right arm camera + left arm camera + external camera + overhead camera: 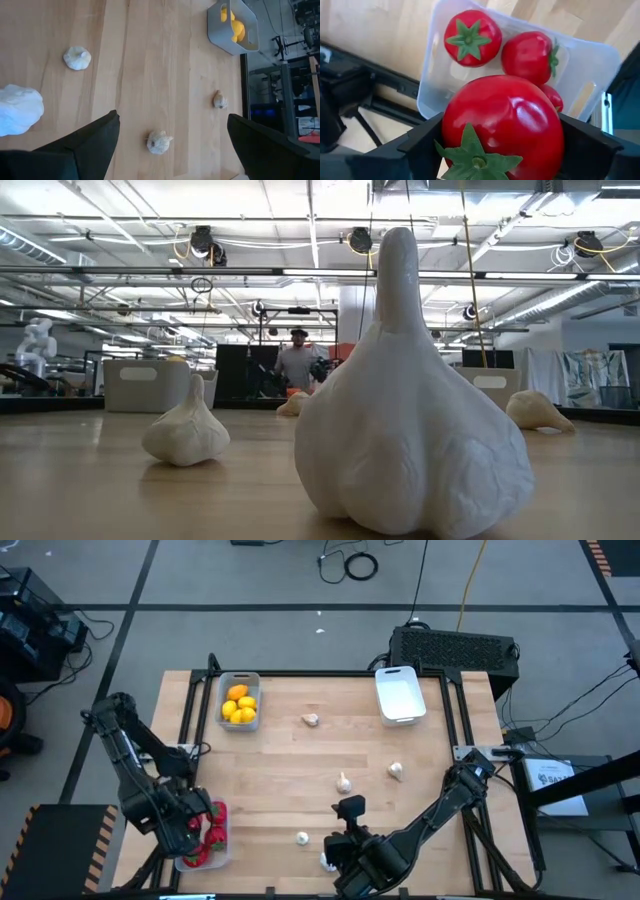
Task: Sort produce into baskets
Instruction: Put the red tomato into the transparent bin
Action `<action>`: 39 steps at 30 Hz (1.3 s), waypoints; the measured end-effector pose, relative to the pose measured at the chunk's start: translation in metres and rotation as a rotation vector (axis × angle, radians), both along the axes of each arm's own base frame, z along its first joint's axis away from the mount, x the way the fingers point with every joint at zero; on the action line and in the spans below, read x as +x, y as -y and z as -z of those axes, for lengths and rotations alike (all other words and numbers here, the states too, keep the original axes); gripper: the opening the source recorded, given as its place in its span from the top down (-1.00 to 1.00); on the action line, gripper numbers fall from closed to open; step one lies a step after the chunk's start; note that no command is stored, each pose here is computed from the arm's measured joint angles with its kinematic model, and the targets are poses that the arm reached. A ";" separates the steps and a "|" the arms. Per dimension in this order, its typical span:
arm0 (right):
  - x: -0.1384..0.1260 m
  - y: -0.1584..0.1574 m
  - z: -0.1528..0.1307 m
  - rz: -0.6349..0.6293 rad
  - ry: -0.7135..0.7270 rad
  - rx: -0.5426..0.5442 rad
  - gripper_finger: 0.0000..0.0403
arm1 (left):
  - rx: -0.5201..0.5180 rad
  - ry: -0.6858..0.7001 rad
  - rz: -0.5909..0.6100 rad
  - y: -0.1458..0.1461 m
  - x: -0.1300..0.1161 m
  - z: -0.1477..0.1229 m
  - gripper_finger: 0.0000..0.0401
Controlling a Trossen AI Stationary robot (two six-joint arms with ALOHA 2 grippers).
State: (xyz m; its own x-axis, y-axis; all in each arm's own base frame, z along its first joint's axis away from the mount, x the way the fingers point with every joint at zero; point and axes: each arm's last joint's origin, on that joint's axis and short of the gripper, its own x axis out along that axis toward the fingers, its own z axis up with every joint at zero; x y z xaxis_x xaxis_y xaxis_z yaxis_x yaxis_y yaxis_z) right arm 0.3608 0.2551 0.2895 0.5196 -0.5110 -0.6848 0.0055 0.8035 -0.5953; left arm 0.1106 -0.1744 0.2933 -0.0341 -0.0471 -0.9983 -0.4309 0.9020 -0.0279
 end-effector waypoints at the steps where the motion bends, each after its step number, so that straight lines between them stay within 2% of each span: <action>1: 0.000 0.000 0.000 -0.003 -0.001 -0.002 -0.77 | 0.003 -0.010 -0.012 0.000 -0.001 0.002 -0.62; 12: 0.006 0.005 0.000 -0.030 -0.018 -0.025 -0.77 | 0.017 -0.040 -0.068 0.000 -0.001 0.013 -0.62; 17: 0.011 0.009 -0.001 -0.054 -0.021 -0.036 -0.77 | 0.006 -0.015 -0.006 0.001 0.000 0.013 -0.62; 27: 0.025 0.026 -0.001 -0.049 -0.029 -0.052 -0.77 | 0.059 0.159 0.009 0.001 0.010 0.013 -0.62; 32: 0.031 0.036 -0.001 -0.023 -0.030 -0.051 -0.77 | 0.055 0.166 0.011 0.001 0.011 0.013 -0.62; 39: 0.037 0.046 -0.001 0.004 -0.030 -0.050 -0.77 | 0.119 0.110 -0.117 -0.003 0.011 0.016 -0.63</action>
